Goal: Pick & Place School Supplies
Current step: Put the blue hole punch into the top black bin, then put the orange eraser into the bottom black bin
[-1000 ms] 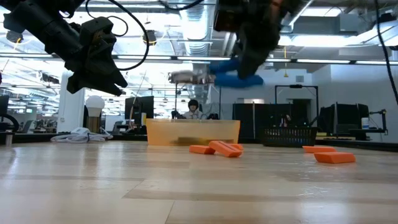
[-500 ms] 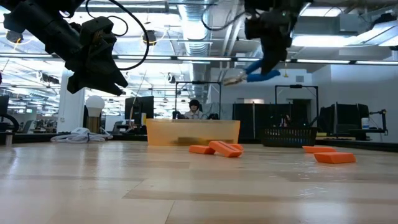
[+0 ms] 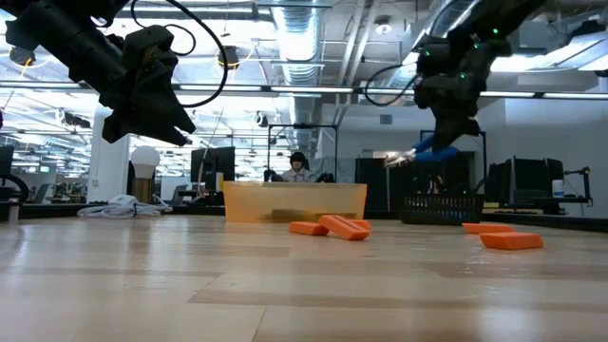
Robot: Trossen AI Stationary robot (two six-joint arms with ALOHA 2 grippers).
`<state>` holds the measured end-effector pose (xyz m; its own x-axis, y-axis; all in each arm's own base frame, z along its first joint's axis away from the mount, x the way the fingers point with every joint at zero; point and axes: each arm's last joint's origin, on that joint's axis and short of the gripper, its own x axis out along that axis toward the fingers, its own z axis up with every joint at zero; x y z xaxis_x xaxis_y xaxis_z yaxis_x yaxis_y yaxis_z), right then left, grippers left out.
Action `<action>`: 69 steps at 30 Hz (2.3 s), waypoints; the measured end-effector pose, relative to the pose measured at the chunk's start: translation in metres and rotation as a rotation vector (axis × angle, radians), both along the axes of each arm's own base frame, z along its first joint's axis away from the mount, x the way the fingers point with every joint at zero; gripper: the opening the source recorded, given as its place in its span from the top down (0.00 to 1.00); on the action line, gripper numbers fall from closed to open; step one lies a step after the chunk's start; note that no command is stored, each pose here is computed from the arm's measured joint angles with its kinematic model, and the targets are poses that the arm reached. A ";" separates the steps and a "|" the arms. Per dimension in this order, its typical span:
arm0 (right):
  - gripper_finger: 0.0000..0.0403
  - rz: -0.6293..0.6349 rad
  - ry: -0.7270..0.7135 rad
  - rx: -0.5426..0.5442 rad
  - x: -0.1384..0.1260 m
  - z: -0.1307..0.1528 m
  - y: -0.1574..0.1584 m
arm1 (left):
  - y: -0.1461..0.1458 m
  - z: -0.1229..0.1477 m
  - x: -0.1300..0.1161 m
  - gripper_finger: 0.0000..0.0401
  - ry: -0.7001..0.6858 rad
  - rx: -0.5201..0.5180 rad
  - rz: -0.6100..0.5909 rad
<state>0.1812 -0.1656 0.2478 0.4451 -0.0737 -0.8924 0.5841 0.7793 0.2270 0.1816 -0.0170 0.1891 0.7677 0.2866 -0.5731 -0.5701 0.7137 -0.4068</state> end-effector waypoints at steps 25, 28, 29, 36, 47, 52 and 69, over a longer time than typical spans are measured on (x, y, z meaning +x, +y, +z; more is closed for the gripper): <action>1.00 -0.031 -0.038 0.096 -0.034 -0.067 -0.020 | 0.000 0.000 0.000 0.66 -0.018 -0.051 0.037; 0.98 -0.033 -0.076 0.115 -0.035 -0.066 -0.022 | 0.000 0.000 0.000 0.66 -0.018 -0.051 0.037; 0.96 -0.032 -0.094 0.127 -0.036 -0.066 -0.023 | 0.000 0.000 0.000 0.66 -0.018 -0.051 0.037; 0.77 -0.031 -0.142 0.166 -0.038 -0.065 -0.024 | 0.000 0.000 0.000 0.66 -0.018 -0.051 0.037; 0.60 -0.019 -0.268 0.296 -0.033 -0.060 -0.021 | 0.000 0.000 0.000 0.66 -0.015 -0.045 0.031; 0.63 0.117 -0.387 0.451 -0.013 -0.055 -0.002 | -0.004 0.010 0.008 0.66 -0.119 -0.051 -0.097; 0.74 0.753 -0.519 0.869 0.056 -0.048 0.105 | -0.008 0.074 0.071 0.75 -0.339 0.002 -0.225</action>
